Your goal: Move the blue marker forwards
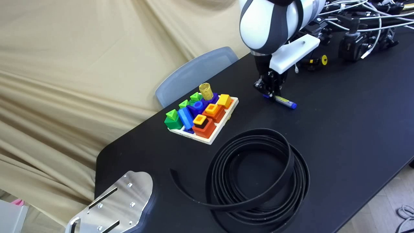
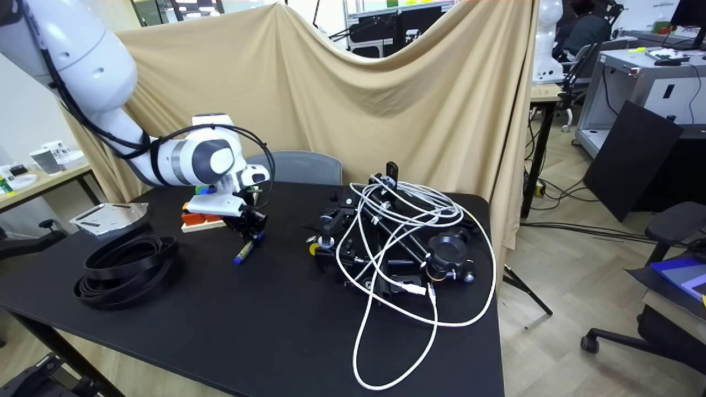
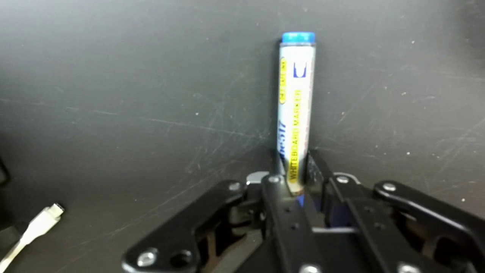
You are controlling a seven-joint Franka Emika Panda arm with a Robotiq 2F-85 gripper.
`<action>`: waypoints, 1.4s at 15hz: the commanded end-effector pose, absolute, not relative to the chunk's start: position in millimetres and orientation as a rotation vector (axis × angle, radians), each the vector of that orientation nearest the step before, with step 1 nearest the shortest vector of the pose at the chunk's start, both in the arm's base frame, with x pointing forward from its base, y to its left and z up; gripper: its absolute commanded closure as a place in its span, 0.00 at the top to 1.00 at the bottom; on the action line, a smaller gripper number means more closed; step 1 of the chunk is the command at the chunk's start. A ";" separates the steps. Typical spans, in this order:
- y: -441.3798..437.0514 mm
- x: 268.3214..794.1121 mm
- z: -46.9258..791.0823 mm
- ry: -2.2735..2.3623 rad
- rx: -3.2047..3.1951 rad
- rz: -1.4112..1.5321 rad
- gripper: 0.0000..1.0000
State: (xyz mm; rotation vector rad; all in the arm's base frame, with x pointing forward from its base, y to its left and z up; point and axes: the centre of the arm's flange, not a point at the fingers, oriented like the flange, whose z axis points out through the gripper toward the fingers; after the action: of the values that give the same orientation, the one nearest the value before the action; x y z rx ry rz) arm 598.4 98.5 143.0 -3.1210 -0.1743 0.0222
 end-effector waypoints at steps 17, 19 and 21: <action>88.9 471.3 176.0 -0.127 -3.174 0.119 0.05; 78.2 468.3 166.3 -0.070 -3.174 0.116 0.05; 69.5 466.5 161.1 -0.029 -3.170 0.113 0.05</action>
State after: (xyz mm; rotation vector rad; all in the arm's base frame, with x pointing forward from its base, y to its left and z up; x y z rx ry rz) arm 475.3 80.5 165.3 -3.1653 -0.1266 0.1350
